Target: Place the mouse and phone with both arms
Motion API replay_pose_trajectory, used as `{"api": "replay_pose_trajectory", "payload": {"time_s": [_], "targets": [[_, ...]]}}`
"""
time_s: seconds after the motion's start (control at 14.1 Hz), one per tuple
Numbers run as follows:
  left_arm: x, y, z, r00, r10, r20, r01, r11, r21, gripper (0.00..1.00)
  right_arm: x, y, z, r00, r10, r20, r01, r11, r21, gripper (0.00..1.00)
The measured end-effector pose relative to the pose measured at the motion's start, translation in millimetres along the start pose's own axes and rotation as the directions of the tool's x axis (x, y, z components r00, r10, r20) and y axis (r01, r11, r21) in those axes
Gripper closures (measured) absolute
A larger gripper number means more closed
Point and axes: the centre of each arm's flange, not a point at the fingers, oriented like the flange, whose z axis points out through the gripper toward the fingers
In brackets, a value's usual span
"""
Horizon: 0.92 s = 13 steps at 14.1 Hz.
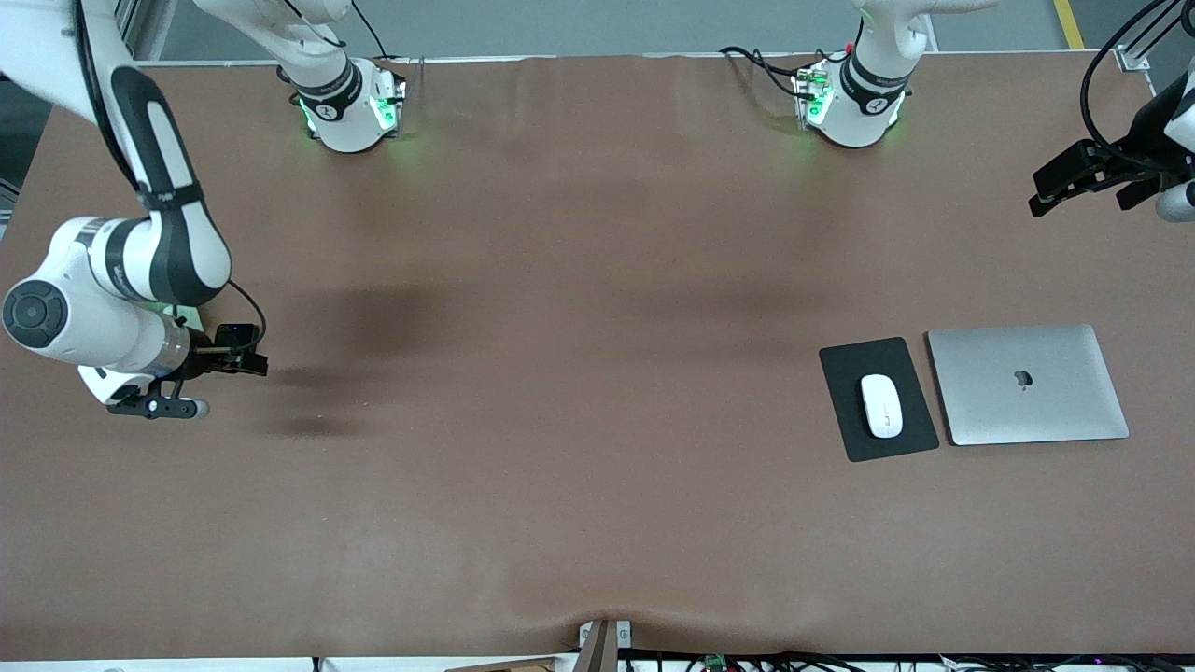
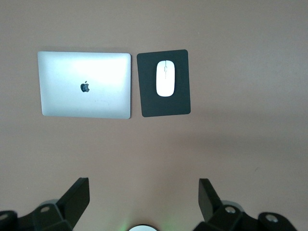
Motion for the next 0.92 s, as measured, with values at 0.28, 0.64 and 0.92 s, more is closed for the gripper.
{"api": "replay_pose_trajectory", "payload": {"time_s": [0.28,0.64,0.92], "targets": [[0.0,0.2,0.2,1.000,0.000,0.000,0.000,1.000,0.000,0.00,-9.3,-14.5,-125.7,1.000,0.011,-0.013,-0.011,1.000,-0.005,0.00],[0.0,-0.1,0.2,1.000,0.000,0.000,0.000,1.000,0.000,0.00,-33.2,-4.7,-225.2,0.999,0.030,-0.041,-0.030,1.000,-0.008,0.00],[0.1,-0.4,0.2,1.000,-0.001,0.000,0.001,1.000,0.000,0.00,-71.2,5.0,-275.0,0.996,0.052,-0.076,-0.051,0.999,0.002,0.00]]}}
